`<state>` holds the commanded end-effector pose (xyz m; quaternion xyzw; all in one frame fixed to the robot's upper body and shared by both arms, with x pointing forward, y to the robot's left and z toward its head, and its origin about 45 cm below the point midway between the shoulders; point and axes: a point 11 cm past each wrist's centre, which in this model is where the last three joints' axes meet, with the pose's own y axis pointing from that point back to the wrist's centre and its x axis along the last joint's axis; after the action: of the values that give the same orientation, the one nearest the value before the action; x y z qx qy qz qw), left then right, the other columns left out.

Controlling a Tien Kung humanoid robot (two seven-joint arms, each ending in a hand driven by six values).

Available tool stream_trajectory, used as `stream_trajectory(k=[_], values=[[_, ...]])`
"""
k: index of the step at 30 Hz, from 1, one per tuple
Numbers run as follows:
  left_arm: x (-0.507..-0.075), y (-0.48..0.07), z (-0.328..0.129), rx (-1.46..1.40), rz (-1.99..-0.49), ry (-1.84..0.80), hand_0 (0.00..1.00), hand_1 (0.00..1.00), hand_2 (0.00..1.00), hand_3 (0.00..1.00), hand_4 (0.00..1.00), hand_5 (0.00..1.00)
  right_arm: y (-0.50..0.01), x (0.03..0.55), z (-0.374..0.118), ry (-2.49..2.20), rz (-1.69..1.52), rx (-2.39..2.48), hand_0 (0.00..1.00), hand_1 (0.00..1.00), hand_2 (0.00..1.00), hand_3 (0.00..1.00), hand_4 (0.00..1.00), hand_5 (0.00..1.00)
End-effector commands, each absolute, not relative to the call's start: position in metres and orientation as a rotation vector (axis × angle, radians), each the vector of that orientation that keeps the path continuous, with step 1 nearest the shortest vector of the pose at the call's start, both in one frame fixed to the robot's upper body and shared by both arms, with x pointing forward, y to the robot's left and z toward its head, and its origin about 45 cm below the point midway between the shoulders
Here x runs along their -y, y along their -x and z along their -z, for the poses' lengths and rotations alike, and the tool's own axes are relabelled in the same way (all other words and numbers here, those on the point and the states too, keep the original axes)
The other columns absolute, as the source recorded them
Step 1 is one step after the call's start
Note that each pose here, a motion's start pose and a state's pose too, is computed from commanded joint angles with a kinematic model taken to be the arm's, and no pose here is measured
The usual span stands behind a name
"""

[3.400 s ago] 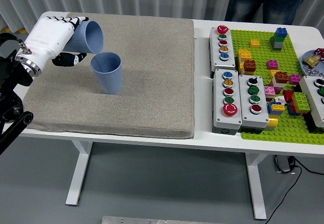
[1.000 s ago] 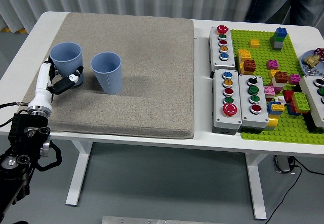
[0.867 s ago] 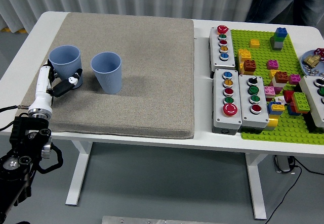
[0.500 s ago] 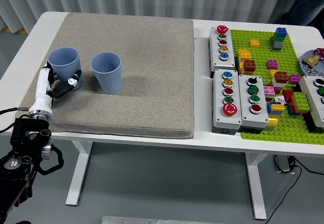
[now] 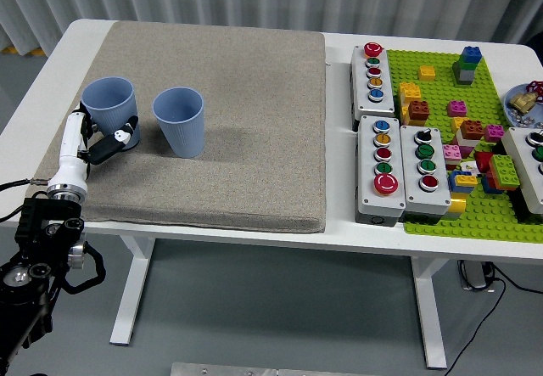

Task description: Pick cup pour cup place

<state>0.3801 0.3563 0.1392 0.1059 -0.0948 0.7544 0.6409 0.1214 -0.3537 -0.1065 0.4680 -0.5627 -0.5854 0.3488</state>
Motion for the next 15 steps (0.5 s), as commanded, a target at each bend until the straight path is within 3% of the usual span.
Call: stream_trajectory(k=[15], values=[[-0.3552, -0.3761, -0.1312, 0.198, -1.711, -0.258, 0.643, 0.671, 0.756, 0.702, 0.701, 0.036, -0.1204, 0.3528, 0.1069, -1.211, 1.519, 1.455, 0.749, 0.703, 0.755, 0.609, 0.102, 0.278]])
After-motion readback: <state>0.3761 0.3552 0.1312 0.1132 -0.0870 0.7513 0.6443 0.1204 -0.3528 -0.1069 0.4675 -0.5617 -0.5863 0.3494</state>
